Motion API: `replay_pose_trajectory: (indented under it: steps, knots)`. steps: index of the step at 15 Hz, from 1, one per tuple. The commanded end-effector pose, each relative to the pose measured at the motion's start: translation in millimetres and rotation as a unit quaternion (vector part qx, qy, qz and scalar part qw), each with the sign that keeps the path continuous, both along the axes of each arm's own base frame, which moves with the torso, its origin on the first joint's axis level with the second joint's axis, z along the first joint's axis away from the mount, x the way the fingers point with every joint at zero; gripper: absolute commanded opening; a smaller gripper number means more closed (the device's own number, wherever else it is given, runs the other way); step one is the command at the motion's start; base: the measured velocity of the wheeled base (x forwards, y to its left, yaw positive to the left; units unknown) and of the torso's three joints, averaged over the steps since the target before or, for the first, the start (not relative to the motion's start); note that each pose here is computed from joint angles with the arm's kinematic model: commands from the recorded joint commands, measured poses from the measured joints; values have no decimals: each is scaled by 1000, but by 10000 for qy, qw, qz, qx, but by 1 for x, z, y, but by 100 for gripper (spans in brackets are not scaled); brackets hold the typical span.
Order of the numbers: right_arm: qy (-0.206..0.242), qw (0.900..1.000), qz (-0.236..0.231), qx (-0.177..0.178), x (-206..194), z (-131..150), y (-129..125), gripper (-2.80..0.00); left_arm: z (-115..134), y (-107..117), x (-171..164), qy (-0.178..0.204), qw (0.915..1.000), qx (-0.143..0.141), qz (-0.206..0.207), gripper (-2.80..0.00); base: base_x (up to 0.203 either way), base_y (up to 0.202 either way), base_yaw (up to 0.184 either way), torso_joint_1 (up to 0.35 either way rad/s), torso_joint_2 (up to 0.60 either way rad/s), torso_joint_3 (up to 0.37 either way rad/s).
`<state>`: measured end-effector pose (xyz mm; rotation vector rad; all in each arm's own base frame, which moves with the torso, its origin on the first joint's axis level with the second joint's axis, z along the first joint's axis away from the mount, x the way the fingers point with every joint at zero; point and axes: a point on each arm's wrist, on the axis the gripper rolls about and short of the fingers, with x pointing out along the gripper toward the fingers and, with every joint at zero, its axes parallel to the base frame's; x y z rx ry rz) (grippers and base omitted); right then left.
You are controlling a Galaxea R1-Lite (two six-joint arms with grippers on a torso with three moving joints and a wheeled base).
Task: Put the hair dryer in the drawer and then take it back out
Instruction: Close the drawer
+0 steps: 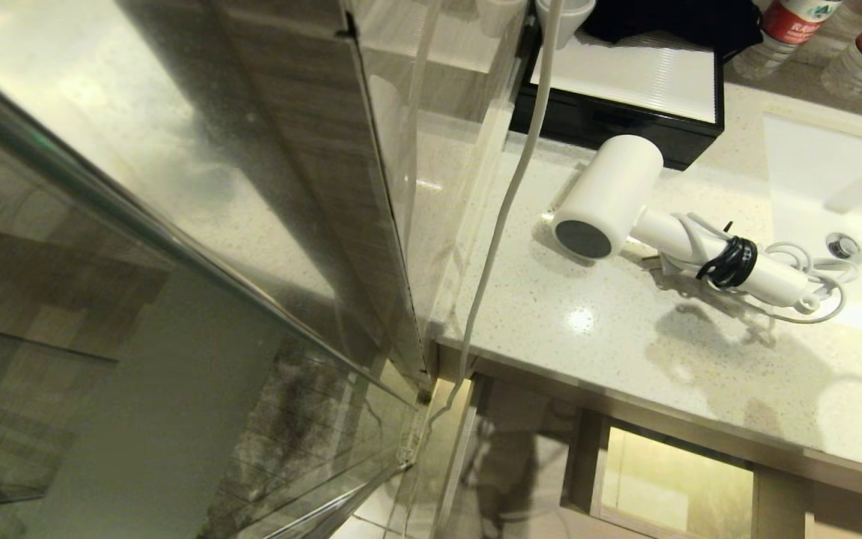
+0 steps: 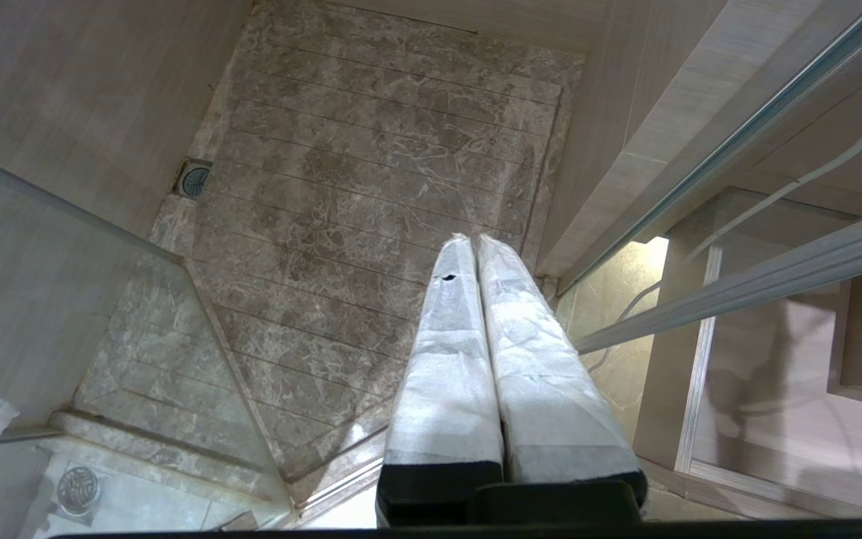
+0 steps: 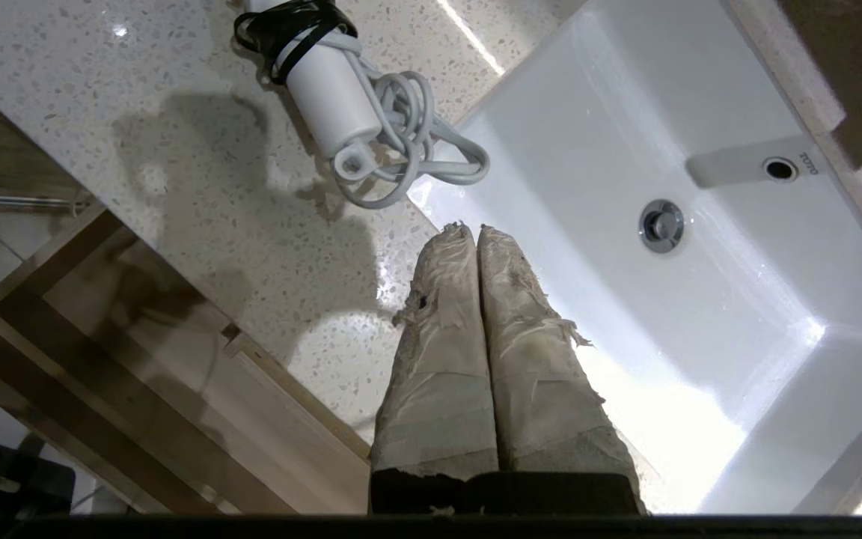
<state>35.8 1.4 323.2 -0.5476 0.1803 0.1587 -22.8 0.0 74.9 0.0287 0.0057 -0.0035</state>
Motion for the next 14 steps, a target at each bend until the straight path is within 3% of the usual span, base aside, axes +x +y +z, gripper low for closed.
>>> replay_pose_trajectory:
  steps: [1, 4, 10, 14]
  knots:
    - [-203, 9998, -67, -29, -15, 0, 1, -280, 0, 0, 0, 10, 10000, 2, 2, -280, 0, 0, 0, 0, 0, 0]
    - [-220, 9993, -291, -38, -36, -6, 2, -280, 0, 0, 0, 10, 10000, 2, -6, -280, 0, 0, 0, -189, 178, -23]
    - [-562, 9955, -760, -94, -86, -33, 13, -280, 0, 0, 0, 10, 10000, 2, 2, -280, 0, 0, 0, -363, 268, -88]
    - [-732, 9926, -971, -63, -96, -40, 17, -280, 0, 0, 0, 10, 10000, 2, 0, -280, 0, 0, 0, -345, 208, -144]
